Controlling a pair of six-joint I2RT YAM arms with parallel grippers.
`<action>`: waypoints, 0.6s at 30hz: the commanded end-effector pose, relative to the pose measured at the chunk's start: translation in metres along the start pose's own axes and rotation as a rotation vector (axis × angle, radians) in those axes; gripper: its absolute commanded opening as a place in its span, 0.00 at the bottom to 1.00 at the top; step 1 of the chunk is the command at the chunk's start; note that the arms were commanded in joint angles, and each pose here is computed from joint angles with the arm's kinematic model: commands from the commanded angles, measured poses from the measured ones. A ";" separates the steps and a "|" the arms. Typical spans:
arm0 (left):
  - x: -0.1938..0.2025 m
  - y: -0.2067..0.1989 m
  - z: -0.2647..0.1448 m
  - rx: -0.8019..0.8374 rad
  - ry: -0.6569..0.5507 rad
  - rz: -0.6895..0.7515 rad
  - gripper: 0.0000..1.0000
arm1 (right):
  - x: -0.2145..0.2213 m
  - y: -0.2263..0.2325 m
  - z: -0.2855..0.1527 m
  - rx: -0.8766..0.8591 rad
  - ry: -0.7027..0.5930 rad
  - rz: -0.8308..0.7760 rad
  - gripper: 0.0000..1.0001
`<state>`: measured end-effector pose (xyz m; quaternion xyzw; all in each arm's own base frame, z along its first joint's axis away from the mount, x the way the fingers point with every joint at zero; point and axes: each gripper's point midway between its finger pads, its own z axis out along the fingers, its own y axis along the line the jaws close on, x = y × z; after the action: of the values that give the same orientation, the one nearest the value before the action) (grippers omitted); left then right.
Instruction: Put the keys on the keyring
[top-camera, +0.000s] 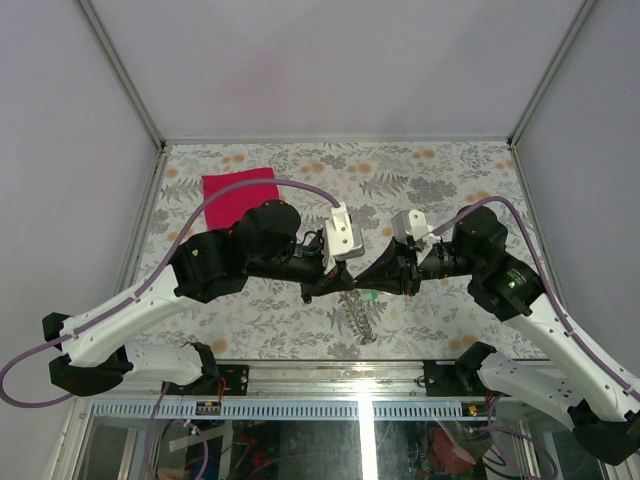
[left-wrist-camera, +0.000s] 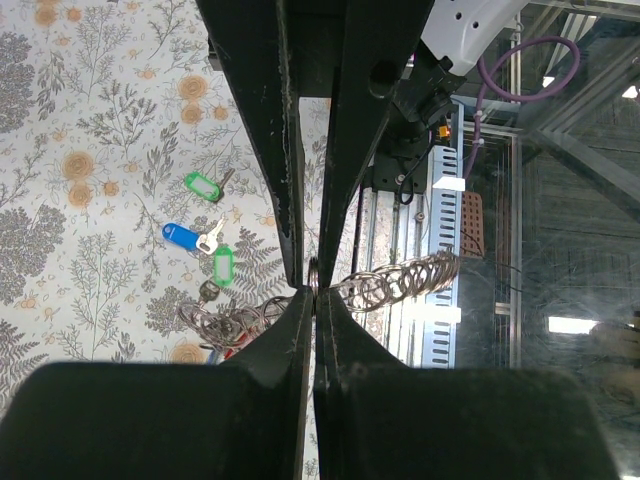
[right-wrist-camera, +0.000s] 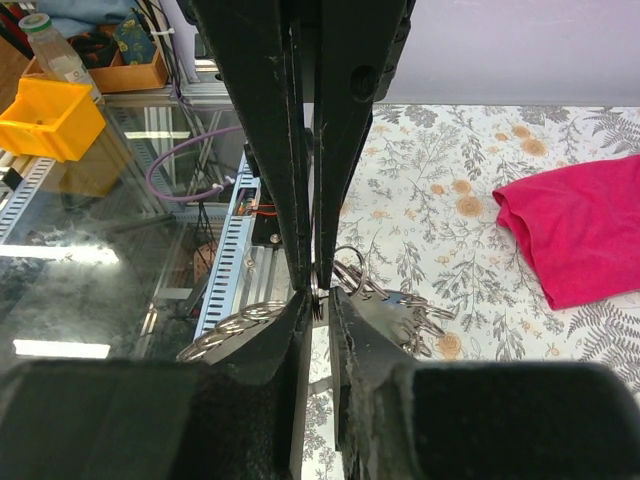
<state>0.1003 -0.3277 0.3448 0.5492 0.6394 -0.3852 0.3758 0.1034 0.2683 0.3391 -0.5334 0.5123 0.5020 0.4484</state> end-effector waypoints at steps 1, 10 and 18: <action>-0.031 -0.007 -0.006 0.030 -0.102 0.054 0.00 | -0.011 -0.001 0.003 -0.016 -0.036 -0.035 0.13; -0.039 -0.001 -0.016 -0.026 -0.139 0.060 0.06 | -0.009 -0.003 0.003 0.007 -0.046 -0.018 0.00; -0.044 0.000 -0.039 -0.096 -0.238 0.019 0.22 | -0.025 0.000 0.000 0.026 -0.103 -0.002 0.00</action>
<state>0.1017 -0.3160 0.3691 0.5251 0.6259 -0.3912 0.4237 0.1055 0.2711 0.3316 -0.5158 0.5282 0.5136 0.4372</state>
